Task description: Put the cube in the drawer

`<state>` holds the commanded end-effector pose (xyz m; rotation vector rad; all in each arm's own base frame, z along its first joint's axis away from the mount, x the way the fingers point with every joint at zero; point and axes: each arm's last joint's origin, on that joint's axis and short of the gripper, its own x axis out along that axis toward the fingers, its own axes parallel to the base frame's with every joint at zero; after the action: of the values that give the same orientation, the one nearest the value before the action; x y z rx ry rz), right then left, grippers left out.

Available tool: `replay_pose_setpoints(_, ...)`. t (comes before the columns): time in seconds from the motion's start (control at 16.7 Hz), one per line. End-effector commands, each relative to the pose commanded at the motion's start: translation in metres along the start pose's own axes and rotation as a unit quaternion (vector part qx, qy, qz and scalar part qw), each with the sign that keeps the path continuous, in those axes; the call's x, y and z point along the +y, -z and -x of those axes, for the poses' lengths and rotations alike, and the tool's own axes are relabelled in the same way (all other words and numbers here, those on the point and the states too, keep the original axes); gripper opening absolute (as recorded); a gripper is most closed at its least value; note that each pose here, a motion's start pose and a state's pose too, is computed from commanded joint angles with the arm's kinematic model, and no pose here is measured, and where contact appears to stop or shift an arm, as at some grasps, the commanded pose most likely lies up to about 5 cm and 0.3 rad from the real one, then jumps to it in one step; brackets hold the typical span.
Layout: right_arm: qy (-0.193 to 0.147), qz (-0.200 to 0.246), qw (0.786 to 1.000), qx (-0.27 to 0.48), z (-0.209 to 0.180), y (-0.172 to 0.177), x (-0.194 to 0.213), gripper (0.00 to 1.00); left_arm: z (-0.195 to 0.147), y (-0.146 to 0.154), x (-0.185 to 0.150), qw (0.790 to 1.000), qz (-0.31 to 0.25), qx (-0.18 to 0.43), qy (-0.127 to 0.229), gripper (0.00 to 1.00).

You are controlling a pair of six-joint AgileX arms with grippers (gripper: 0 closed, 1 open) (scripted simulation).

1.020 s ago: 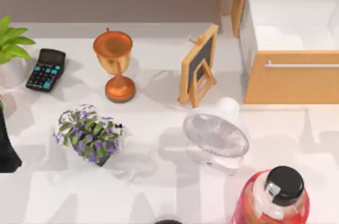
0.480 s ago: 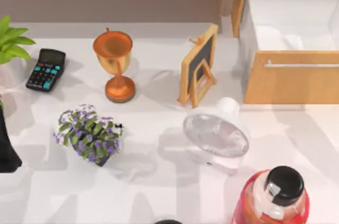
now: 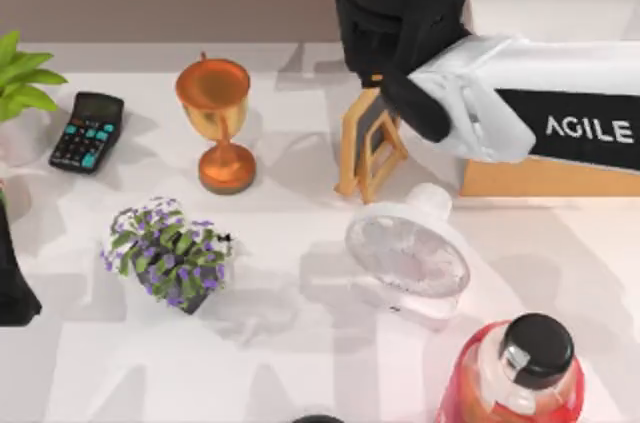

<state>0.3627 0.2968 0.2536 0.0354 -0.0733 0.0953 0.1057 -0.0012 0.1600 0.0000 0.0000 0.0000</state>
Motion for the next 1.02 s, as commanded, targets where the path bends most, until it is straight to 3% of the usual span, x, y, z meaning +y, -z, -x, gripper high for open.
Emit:
replay_pose_setpoints(0.24,0.032,0.014,0.999,0.028,-0.022,0.075,0.050,1.00,0.000,0.000,0.000,1.000,0.000,0.000,0.000,1.00)
replay_pose_setpoints(0.42,0.049,0.018,0.998,0.036,-0.027,0.104,0.066,1.00,0.000,0.000,0.000,1.000,0.000,0.000,0.000,1.00)
replay_pose_setpoints(1.02,0.053,0.018,0.998,0.036,-0.040,0.106,0.066,1.00,0.000,0.000,0.000,1.000,0.000,0.000,0.000,1.00)
